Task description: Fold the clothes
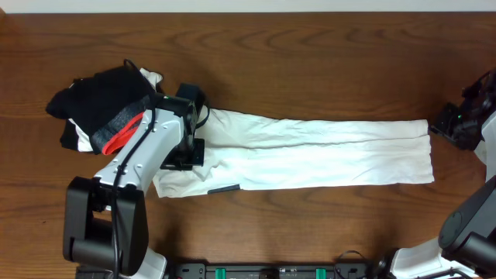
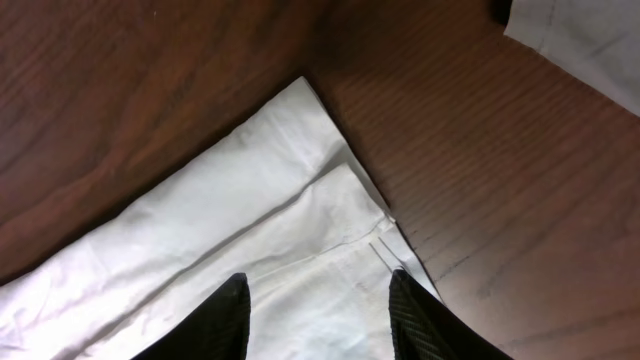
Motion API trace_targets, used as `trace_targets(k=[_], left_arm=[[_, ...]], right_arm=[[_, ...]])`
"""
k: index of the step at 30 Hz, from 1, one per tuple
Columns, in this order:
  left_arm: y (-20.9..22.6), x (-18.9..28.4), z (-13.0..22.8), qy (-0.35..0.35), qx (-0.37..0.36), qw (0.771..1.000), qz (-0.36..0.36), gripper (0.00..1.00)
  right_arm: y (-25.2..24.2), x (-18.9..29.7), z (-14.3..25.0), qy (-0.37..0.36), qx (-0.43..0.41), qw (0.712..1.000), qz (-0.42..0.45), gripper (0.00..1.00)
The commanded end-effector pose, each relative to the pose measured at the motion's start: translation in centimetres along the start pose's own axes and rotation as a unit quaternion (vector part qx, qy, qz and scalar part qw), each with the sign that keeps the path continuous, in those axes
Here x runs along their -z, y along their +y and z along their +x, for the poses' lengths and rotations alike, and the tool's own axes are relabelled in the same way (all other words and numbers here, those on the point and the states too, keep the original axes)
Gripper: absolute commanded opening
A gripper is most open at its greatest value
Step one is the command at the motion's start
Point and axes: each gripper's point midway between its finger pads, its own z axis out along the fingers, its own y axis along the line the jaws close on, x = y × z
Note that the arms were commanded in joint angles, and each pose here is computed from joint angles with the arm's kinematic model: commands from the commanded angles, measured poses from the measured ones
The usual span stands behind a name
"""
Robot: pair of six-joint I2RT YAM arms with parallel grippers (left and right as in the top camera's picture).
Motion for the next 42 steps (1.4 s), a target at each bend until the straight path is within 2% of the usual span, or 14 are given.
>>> trace_targets(k=[1, 8, 9, 11, 12, 14, 17, 21, 24, 26, 29, 38, 40, 42], left_arm=[[1.0, 0.4, -0.1, -0.005, -0.001, 1.000, -0.029, 0.07], [3.4, 0.7, 0.2, -0.005, -0.005, 0.995, -0.096, 0.08], [3.7, 0.8, 0.2, -0.006, -0.005, 0.995, -0.104, 0.13], [3.7, 0.8, 0.0, -0.009, -0.003, 0.994, -0.105, 0.39], [3.7, 0.8, -0.1, -0.011, -0.002, 0.994, -0.104, 0.47], [3.6, 0.8, -0.2, -0.015, 0.003, 0.995, -0.103, 0.50], [2.8, 0.6, -0.2, -0.012, 0.005, 0.997, -0.079, 0.49], [0.4, 0.4, -0.1, -0.006, 0.005, 1.000, -0.013, 0.34], [-2.1, 0.5, -0.8, -0.018, -0.003, 0.999, 0.045, 0.27], [-3.9, 0.6, -1.4, -0.033, -0.027, 0.996, 0.076, 0.26], [-5.5, 0.1, -1.9, -0.056, -0.049, 0.994, 0.084, 0.26], [-7.4, -3.0, -2.1, -0.071, -0.074, 0.991, 0.086, 0.39], [-7.5, -3.0, -2.2, -0.073, -0.074, 0.991, 0.087, 0.39], [-7.9, -2.9, -2.0, -0.069, -0.075, 0.990, 0.100, 0.31]], right_arm=[[0.0, 0.1, -0.2, -0.004, 0.002, 1.000, -0.003, 0.44], [0.0, 0.1, -0.3, -0.004, 0.002, 1.000, -0.002, 0.44], [0.0, 0.1, -0.3, -0.004, 0.002, 1.000, -0.002, 0.45], [0.0, 0.1, -0.3, -0.004, 0.002, 1.000, -0.002, 0.45], [0.0, 0.1, -0.3, -0.004, 0.002, 1.000, -0.002, 0.45], [0.0, 0.1, -0.3, -0.004, 0.002, 1.000, -0.002, 0.45], [0.0, 0.1, -0.3, -0.004, 0.002, 1.000, -0.002, 0.45], [0.0, 0.1, -0.3, -0.004, 0.002, 1.000, -0.002, 0.45], [0.0, 0.1, -0.3, -0.004, 0.002, 1.000, -0.002, 0.45], [0.0, 0.1, -0.3, -0.004, 0.002, 1.000, -0.002, 0.46], [0.0, 0.1, -0.2, -0.002, 0.001, 1.000, -0.002, 0.46], [0.0, 0.1, -0.1, 0.000, 0.001, 1.000, -0.002, 0.46], [0.0, 0.1, -0.1, 0.000, 0.001, 1.000, -0.002, 0.46], [0.0, 0.1, 0.0, 0.000, 0.001, 1.000, -0.004, 0.46]])
